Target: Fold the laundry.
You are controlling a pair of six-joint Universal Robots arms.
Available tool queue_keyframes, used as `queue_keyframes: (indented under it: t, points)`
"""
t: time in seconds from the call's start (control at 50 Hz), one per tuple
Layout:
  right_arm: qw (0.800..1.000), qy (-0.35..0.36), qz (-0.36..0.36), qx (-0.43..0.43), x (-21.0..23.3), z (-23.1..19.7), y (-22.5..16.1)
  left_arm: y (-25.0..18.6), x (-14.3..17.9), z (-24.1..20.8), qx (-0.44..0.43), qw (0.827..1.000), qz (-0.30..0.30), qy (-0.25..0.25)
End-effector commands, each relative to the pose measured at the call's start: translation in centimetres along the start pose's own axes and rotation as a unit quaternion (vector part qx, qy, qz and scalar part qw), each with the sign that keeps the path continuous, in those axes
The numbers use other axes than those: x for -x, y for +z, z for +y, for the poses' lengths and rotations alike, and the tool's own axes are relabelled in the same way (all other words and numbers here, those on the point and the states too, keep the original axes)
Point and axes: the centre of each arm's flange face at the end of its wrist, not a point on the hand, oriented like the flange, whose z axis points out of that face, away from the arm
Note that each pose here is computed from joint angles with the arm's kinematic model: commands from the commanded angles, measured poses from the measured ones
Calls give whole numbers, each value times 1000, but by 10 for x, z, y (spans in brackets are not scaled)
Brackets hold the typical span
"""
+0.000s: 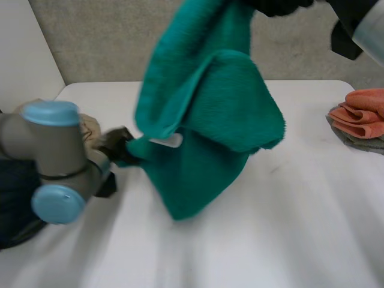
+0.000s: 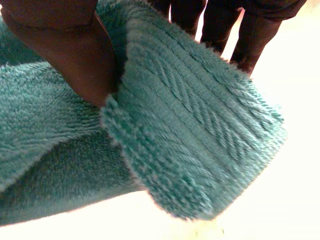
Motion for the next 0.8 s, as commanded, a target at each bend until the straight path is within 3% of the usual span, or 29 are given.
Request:
queue_keyframes:
  t: [0.02, 0.14, 0.28, 0.38, 0.46, 0.48, 0.54, 0.56, 0.62, 0.7, 0.8]
  points:
    - [995, -41, -21, 91, -43, 85, -8, -44, 26, -92, -148, 989, 12, 30]
    - [979, -99, -65, 164, -43, 154, -23, -62, 15, -101, -161, 981, 67, 88]
    - [943, -205, -136, 225, -13, 237, -37, -35, 15, -72, -113, 982, 53, 143]
    - [922, -292, -74, 245, -30, 272, -17, 4, 16, -85, -156, 971, 19, 180]
    - [921, -337, 74, 183, -74, 264, 23, 11, 2, -139, -263, 947, 10, 182]
    - [921, -343, 126, 136, -89, 251, 36, 6, -10, -163, -315, 932, 23, 176]
    - [922, -339, 177, 55, -104, 226, 51, -7, -28, -196, -391, 904, 46, 164]
    - [922, -334, 198, -4, -110, 205, 58, -15, -38, -212, -431, 887, 60, 157]
    - [923, -312, 211, -73, -110, 181, 63, -26, -51, -225, -469, 867, 77, 150]
    - [929, -275, 209, -133, -111, 167, 59, -31, -51, -217, -454, 874, 73, 154]
    - [956, -233, 165, -73, -106, 207, 36, -27, -34, -170, -362, 917, 56, 162]
